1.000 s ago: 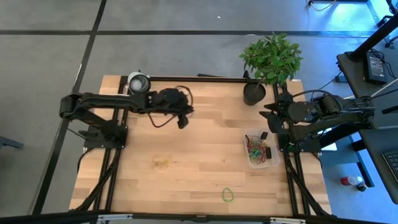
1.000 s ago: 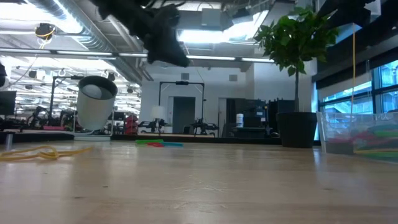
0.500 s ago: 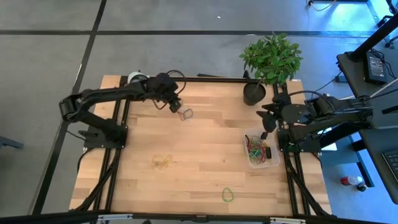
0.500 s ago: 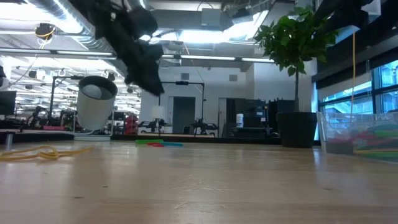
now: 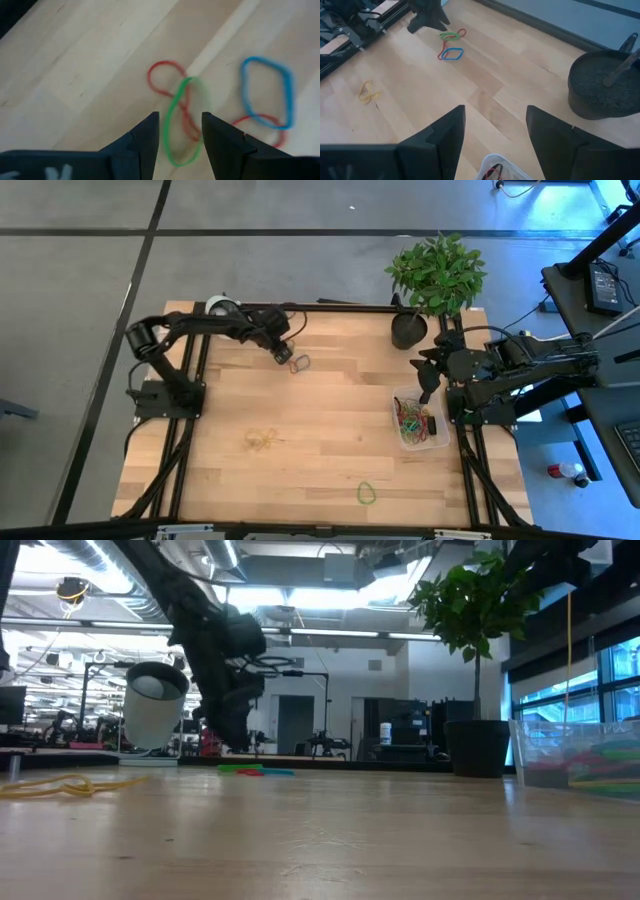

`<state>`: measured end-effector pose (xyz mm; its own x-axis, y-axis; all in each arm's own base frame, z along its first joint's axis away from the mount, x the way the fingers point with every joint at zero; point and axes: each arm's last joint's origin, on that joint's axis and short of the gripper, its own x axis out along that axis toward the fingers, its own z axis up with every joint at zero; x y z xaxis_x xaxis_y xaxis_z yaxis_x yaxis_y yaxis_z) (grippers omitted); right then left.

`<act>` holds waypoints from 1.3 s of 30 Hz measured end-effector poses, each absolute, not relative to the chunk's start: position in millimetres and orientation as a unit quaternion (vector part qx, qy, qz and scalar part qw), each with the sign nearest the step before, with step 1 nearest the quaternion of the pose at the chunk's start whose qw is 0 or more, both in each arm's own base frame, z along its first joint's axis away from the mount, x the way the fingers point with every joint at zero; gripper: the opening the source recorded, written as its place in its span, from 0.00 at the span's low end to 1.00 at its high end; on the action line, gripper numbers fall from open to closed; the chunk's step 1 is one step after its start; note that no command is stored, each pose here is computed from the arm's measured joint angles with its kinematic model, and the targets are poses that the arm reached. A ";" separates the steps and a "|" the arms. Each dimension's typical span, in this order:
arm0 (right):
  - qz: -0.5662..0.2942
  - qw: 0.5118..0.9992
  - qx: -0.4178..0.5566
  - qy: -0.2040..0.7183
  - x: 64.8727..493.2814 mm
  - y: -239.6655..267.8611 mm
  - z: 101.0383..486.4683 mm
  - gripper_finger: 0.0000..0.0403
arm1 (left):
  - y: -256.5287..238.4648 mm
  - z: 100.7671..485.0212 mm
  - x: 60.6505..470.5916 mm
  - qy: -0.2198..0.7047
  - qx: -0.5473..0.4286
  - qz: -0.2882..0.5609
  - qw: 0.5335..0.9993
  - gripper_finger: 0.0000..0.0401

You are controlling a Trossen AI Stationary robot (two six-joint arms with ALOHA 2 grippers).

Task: Pick and place rubber bands into bin
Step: Put the green rubber band into the transparent bin

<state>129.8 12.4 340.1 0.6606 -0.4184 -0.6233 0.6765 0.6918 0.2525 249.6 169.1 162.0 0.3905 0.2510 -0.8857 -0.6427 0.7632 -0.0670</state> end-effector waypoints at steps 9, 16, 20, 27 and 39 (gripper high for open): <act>-0.315 0.879 0.237 0.268 129.7 12.2 340.2 0.53 | 171.5 139.6 250.1 0.529 -0.176 0.281 0.781 0.32; -0.325 0.879 0.230 0.260 129.5 11.4 340.6 0.53 | 171.2 131.7 251.8 0.542 -0.178 0.277 0.773 0.27; -0.326 0.879 0.230 0.260 129.4 11.4 340.6 0.53 | 167.9 127.4 254.6 0.555 -0.167 0.273 0.768 0.16; -0.325 0.879 0.230 0.260 129.4 11.4 340.6 0.53 | 157.4 129.8 259.4 0.562 -0.134 0.273 0.769 0.01; -0.326 0.880 0.227 0.261 129.2 11.3 340.5 0.53 | 143.6 160.9 256.9 0.522 -0.155 0.262 0.797 0.01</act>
<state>129.2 11.3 340.5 0.6507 -0.4554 -0.6076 0.6927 0.6838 0.2294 256.9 143.6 160.9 0.3181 0.2559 -0.9129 -0.5789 0.8150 0.0268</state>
